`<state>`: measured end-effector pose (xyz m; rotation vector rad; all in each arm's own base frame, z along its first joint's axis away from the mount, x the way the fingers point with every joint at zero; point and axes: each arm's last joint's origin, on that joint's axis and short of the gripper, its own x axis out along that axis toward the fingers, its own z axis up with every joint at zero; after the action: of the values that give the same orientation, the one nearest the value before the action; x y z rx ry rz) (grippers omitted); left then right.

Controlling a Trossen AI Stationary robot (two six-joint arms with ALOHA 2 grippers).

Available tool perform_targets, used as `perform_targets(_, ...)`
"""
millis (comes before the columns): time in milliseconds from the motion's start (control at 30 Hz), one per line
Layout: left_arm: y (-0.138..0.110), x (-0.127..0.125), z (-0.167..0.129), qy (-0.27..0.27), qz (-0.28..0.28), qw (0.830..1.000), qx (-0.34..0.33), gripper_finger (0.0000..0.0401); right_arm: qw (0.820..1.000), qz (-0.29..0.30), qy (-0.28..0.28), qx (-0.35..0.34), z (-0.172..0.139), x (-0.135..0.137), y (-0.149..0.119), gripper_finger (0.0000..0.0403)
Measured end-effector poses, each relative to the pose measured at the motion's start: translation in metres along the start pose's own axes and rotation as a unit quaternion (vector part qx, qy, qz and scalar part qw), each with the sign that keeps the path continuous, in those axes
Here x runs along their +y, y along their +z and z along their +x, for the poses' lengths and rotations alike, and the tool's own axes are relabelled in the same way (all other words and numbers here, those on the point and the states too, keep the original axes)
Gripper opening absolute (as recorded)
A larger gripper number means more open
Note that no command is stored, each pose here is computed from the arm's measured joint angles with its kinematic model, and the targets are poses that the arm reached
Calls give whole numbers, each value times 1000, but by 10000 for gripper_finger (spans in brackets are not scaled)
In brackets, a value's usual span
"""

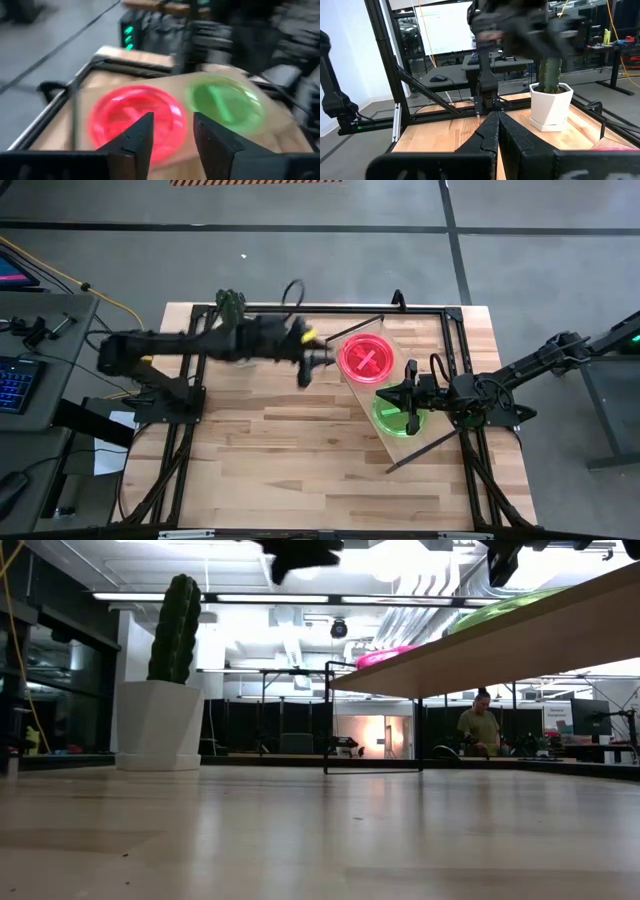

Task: Place and stack plates onto a shelf
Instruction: Return to Home Position

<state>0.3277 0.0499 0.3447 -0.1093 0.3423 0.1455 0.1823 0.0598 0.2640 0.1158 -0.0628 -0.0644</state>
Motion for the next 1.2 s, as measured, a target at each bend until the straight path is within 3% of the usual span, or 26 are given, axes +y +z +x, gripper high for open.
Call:
perform_targets(200,-75,-34,-39,-35,45,995,-76,64,1000,7,0,1,0,0,0,0)
perform_targets(333,-127,-34,-71,-62,49,990,-115,11,1000,7,-2,1,0,0,0,0)
perform_targets(500,-174,-27,-105,-85,50,981,-169,4,1000,7,-10,0,0,-1,0,0)
perform_targets(733,-199,-20,-131,-120,72,969,-206,1,1000,7,-10,0,0,-1,0,0)
perform_targets(1200,-232,-11,-149,-126,66,968,-206,0,1000,9,-6,-1,-1,-1,1,0)
